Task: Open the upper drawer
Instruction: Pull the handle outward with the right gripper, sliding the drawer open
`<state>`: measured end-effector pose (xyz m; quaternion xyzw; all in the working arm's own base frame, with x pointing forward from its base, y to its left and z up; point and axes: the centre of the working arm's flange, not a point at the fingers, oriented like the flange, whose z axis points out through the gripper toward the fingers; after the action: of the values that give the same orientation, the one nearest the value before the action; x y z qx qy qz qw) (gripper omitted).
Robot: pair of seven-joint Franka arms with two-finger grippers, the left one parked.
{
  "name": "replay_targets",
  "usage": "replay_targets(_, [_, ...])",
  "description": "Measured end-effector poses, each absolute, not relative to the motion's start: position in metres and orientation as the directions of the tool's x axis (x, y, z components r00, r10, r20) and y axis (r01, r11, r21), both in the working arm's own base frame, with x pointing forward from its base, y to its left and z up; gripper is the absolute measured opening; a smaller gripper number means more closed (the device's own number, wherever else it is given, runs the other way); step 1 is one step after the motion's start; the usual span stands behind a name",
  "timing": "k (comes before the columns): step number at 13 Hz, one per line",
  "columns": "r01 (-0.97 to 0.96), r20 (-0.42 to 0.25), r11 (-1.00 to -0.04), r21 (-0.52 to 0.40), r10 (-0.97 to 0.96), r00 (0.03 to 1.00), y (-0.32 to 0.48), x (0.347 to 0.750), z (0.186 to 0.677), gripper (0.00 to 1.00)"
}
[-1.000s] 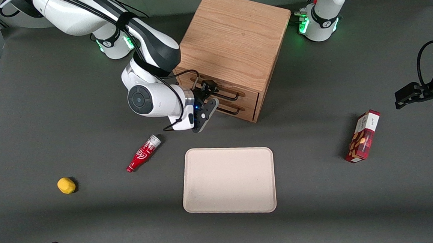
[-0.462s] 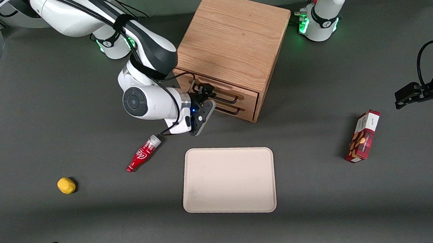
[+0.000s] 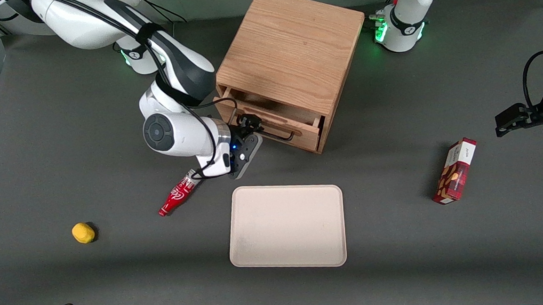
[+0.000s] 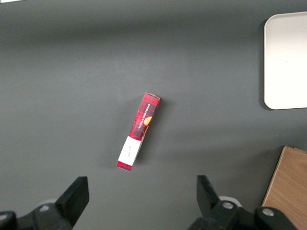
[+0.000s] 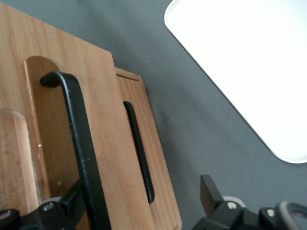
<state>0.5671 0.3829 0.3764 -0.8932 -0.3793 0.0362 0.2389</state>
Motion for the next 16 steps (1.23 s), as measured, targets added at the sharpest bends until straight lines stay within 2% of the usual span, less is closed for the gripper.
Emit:
replay_targets(8, [0.673, 0.173, -0.618, -0.407, 0.671, 0.721, 0.334, 0.615, 0.382, 1.0])
replay_targets(16, [0.658, 0.186, -0.632, -0.409, 0.648, 0.739, 0.32, 0.638, 0.373, 1.0])
